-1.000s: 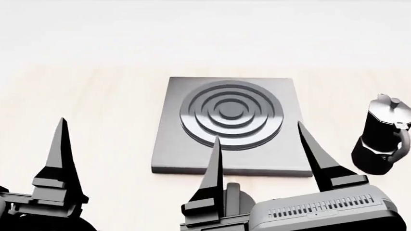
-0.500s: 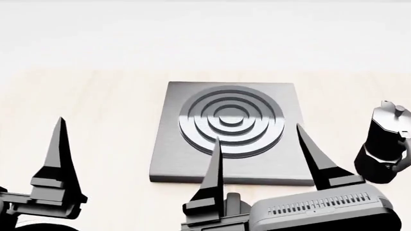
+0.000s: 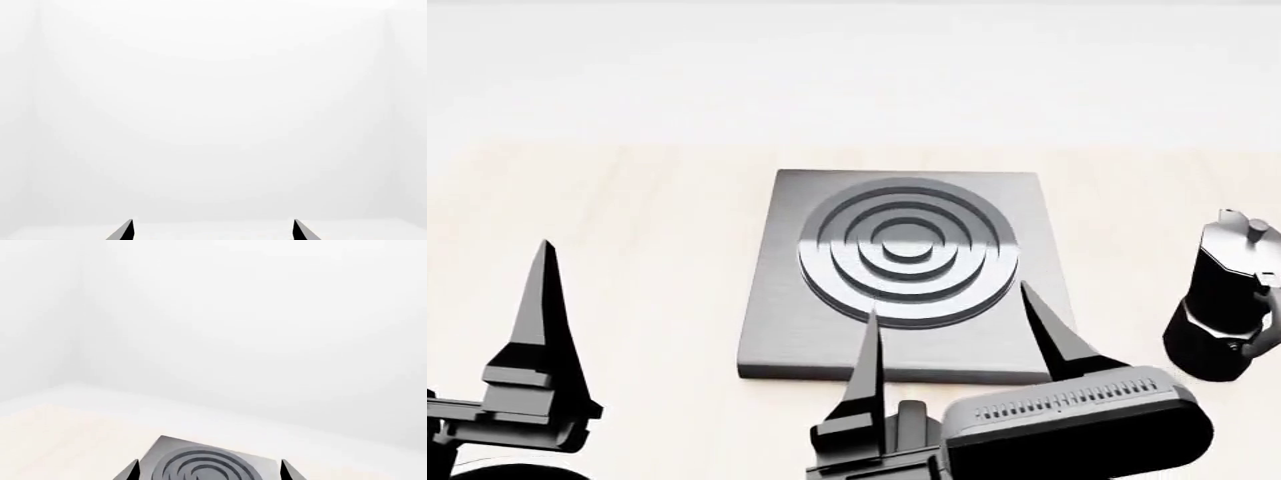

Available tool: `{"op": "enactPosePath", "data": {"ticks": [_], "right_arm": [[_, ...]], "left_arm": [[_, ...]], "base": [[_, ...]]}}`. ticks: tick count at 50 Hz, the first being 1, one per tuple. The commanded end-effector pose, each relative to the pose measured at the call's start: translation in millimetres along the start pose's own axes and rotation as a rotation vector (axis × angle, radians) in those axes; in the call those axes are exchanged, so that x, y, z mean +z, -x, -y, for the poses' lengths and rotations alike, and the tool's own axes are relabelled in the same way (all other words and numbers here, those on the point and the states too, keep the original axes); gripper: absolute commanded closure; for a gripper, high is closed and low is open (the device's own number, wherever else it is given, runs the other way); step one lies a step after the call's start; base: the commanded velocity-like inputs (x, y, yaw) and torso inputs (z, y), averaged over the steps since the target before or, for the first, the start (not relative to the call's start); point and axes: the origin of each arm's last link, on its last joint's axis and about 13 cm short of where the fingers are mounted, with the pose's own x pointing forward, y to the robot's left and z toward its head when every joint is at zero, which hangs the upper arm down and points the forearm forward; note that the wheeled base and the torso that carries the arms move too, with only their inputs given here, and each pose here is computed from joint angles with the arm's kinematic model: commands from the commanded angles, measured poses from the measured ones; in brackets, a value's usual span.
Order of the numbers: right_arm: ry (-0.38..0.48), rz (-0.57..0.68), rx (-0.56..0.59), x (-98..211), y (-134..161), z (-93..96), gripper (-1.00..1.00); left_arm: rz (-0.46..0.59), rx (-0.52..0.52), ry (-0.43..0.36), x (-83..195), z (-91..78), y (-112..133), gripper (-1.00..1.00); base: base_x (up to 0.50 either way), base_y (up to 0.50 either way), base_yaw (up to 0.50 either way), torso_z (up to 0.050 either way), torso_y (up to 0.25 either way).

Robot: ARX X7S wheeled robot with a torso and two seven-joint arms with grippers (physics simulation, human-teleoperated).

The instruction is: Turn on the stove.

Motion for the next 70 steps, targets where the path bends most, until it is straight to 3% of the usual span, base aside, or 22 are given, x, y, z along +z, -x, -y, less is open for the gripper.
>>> {"op": "enactPosePath", "data": {"ticks": [1, 11, 31, 70], "right_arm": [[-0.010, -0.062, 0.021, -11.6, -5.5, -1.4, -1.00], [-0.018, -0.112, 0.036, -17.9, -9.3, -3.4, -1.00], [-0.120, -0.255, 0.039, -29.3, -15.0, -6.8, -1.00], [-0.143, -0.432, 0.050, -44.1, -16.2, -9.6, -1.00]], "left_arm": [[0.000, 0.002, 0.001, -0.3, -0.5, -0.2, -1.00], [-0.002, 0.002, 0.003, -0.9, -0.7, -0.6, -1.00], [-0.004, 0.009, 0.002, -1.7, -1.3, -1.5, -1.00], [-0.009, 0.022, -0.002, -1.9, -2.6, -0.9, -1.00]], "base": [[0.00, 0.00, 0.00, 0.000, 0.000], [0.00, 0.00, 0.00, 0.000, 0.000], [0.00, 0.00, 0.00, 0.000, 0.000], [0.00, 0.00, 0.00, 0.000, 0.000]]}}
